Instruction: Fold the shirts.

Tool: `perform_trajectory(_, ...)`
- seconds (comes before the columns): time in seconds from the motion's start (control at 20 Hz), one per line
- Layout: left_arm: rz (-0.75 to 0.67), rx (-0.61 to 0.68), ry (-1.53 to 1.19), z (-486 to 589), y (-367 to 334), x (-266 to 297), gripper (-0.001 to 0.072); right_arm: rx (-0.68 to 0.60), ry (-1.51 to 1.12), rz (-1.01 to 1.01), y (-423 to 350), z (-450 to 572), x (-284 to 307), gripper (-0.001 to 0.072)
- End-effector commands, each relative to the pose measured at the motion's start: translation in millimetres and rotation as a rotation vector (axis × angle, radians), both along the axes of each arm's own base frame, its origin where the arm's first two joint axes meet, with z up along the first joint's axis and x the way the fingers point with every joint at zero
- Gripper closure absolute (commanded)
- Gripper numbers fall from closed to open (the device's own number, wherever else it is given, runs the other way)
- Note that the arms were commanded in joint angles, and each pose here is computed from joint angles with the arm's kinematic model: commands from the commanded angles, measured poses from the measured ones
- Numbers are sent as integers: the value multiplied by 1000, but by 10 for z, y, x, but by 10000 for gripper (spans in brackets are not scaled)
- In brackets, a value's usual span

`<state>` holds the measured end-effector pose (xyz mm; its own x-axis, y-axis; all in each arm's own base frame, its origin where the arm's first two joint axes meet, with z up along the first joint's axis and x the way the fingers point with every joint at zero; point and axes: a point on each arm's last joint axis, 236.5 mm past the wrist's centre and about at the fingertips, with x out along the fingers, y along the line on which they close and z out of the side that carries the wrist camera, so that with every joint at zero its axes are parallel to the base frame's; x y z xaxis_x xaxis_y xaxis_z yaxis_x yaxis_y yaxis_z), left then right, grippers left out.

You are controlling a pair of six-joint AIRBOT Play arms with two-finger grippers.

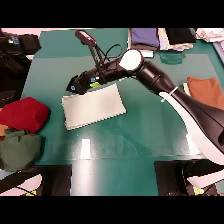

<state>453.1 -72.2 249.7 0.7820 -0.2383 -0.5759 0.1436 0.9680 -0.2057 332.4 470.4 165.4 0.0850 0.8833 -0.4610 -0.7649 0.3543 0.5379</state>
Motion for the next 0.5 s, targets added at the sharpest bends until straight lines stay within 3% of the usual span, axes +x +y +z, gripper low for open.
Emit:
perform_trajectory(0.0,-10,27,-15,112,17,-135,679,-192,9,-45,-475,-468,252,325)
perform_trajectory(0.15,-81,33,-45,136,-281,-128,679,-339,119,-207,-1478,-937,587,325)
perform_trajectory(0.25,-119,30,-54,147,-458,-149,679,-373,244,-330,-2083,-1299,706,310)
perform_trajectory(0.3,-133,30,-58,153,-523,-162,679,-366,317,-380,-2296,-1472,732,144)
perform_trajectory(0.35,-145,29,-61,153,-580,-168,679,-339,413,-418,-2418,-1642,721,24)
perform_trajectory(0.45,-166,32,-62,119,-667,-165,679,-263,571,-457,-2448,-1915,704,26)
